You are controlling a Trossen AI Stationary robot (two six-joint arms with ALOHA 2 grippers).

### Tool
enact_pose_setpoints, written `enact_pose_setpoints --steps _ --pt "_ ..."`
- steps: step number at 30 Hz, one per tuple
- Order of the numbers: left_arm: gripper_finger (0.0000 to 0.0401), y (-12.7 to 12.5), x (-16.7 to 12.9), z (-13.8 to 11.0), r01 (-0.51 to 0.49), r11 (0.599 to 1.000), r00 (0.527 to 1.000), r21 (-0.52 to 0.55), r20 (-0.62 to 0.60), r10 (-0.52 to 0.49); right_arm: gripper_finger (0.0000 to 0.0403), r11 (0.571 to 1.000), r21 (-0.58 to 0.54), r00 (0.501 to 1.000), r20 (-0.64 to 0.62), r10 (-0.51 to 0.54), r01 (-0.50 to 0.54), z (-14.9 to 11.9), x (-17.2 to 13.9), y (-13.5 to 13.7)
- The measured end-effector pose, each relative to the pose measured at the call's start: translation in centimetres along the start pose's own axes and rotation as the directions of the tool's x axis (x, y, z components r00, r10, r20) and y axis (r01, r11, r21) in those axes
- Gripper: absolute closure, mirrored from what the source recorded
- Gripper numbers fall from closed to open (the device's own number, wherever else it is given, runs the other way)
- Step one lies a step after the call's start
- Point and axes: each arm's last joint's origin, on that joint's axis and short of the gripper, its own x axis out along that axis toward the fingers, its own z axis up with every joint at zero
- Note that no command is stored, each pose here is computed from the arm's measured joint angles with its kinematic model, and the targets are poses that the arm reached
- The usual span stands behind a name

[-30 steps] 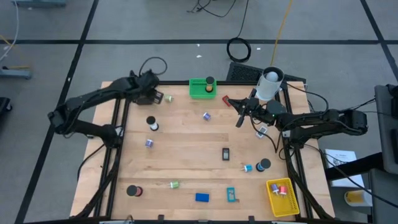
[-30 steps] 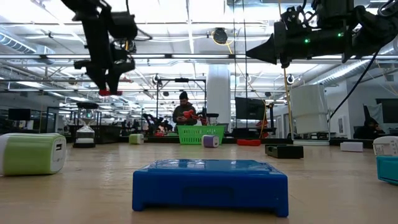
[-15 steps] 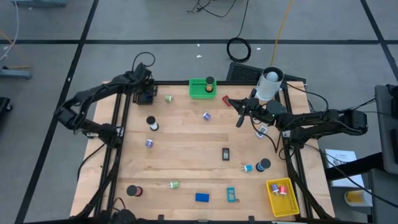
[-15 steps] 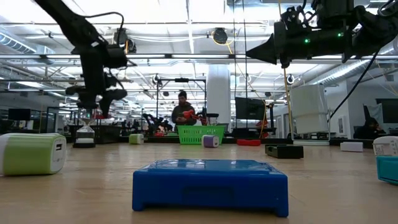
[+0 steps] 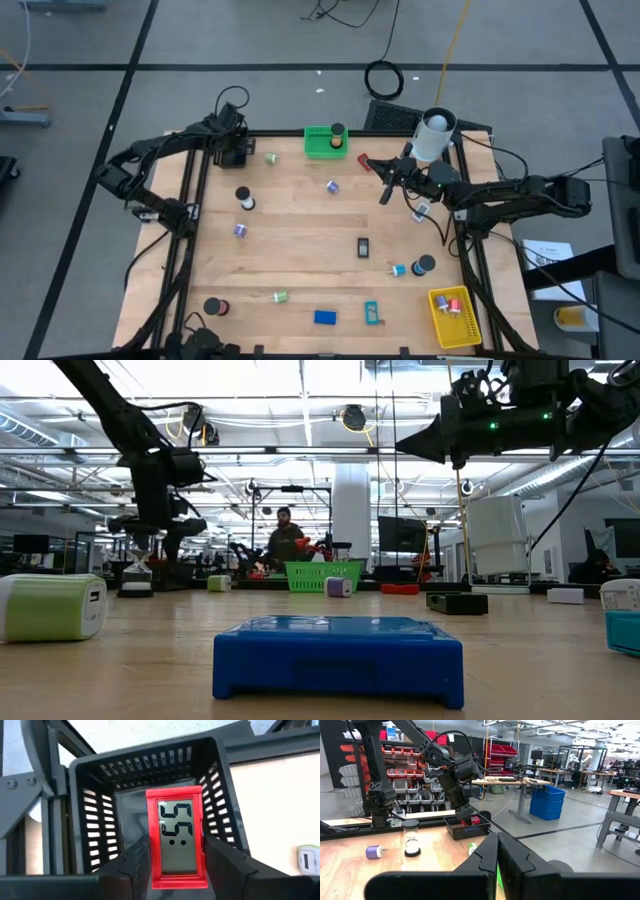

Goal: Pick & Place Office items
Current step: Put the bottom red digital clock into the black basket, then put the blue charger adapter into the yellow basket

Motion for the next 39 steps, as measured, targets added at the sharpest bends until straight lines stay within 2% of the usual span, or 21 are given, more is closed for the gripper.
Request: enact_pose_setpoints --steps 13,29,39 --pt "0.0235 -0.4 0.3 -1.5 -0.005 1.0 0.999 0.03 -0.053 0.007 0.0399 1.0 0.0 1.0 -0.001 0.0 0.0 0.0 0.0 0.0" --pt "0.0234 -0.5 0.2 -1.8 0.01 1.0 0.996 0.028 -0.089 -0.007 0.0399 1.0 0.0 1.0 -0.001 0.0 0.0 0.0 0.0 0.0" --pt "0.0167 -0.8 0.1 -2.3 0.009 0.996 0.993 0.085 -0.122 0.001 0.0399 1.0 0.0 1.0 -0.001 0.0 0.0 0.0 0.0 0.0"
